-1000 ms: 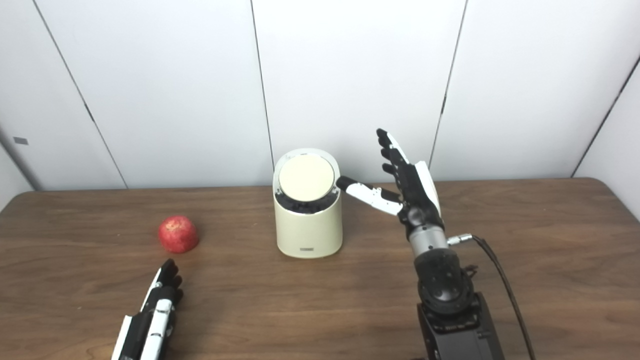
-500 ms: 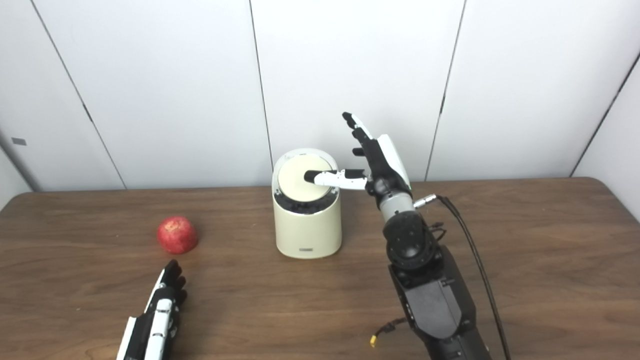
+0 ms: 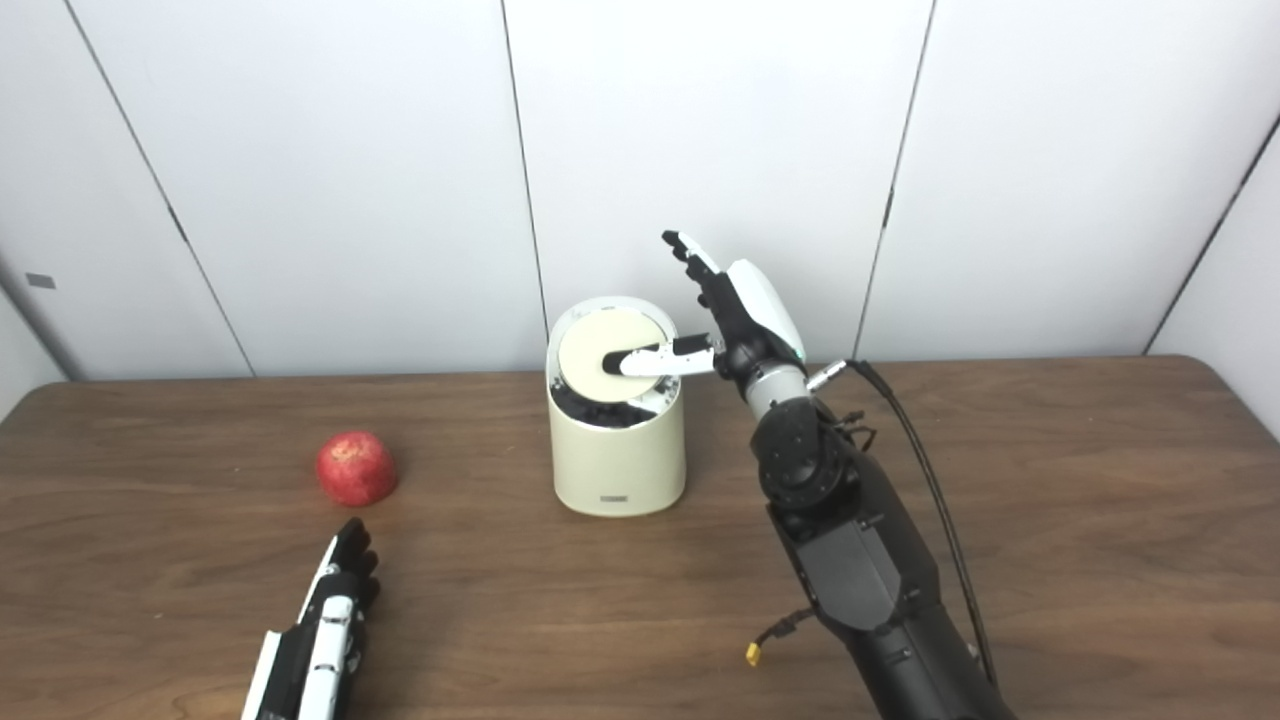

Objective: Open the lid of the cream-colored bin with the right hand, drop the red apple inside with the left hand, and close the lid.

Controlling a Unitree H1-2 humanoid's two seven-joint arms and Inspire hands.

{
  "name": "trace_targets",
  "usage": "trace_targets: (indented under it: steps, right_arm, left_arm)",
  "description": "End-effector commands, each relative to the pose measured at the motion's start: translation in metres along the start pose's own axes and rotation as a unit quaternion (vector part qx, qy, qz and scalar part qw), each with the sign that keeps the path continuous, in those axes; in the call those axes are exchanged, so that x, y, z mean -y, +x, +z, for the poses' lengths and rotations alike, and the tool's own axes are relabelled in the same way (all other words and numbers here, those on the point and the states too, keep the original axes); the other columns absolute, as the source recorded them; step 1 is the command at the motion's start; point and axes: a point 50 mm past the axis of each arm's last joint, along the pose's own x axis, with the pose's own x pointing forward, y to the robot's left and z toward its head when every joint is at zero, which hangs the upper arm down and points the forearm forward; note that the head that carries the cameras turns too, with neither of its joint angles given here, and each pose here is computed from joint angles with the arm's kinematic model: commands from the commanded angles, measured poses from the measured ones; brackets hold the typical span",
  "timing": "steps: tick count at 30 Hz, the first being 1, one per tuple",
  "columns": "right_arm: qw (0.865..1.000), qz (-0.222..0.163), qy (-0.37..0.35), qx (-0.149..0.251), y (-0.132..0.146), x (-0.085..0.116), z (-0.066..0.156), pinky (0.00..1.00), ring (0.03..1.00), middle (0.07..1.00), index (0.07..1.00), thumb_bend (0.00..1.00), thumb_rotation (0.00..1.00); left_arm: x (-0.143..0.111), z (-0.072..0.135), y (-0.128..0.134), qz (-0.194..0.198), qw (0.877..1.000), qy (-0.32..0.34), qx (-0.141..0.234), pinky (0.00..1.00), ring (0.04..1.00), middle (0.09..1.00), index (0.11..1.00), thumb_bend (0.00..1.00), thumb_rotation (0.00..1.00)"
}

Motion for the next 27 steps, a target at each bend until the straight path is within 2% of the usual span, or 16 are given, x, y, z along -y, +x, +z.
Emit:
trace_targets:
  steps: [1, 11, 19, 24, 27]
  right_arm:
    - [0.998, -0.029, -0.018, 0.057, 0.013, 0.017, 0.029, 0.82, 0.905, 0.92, 0.924, 0.92, 0.26]
    - [0.997, -0.022, -0.043, 0.062, 0.014, 0.014, 0.021, 0.83, 0.903, 0.919, 0.919, 0.93, 0.22]
    - [0.994, -0.015, -0.083, 0.072, 0.014, 0.013, 0.018, 0.83, 0.902, 0.917, 0.919, 0.94, 0.23]
    - [0.985, -0.007, -0.146, 0.091, 0.015, 0.015, 0.015, 0.97, 0.941, 0.938, 0.931, 0.93, 0.22]
    - [0.98, -0.005, -0.175, 0.099, 0.015, 0.017, 0.014, 1.0, 0.952, 0.945, 0.934, 0.93, 0.21]
  left_arm:
    - [0.006, 0.001, -0.007, 0.002, 1.0, -0.01, 0.004, 1.0, 1.0, 1.0, 1.0, 0.33, 0.87]
    - [0.007, 0.0, -0.006, 0.001, 1.0, -0.009, 0.008, 1.0, 1.0, 1.0, 1.0, 0.34, 0.87]
    - [0.008, 0.0, -0.007, 0.006, 1.0, -0.009, 0.005, 1.0, 1.0, 0.998, 0.999, 0.34, 0.89]
    - [0.008, 0.0, -0.006, 0.003, 1.0, -0.012, 0.01, 1.0, 1.0, 1.0, 1.0, 0.35, 0.9]
    - [0.008, 0.0, -0.007, 0.004, 1.0, -0.012, 0.01, 1.0, 1.0, 0.999, 1.0, 0.35, 0.89]
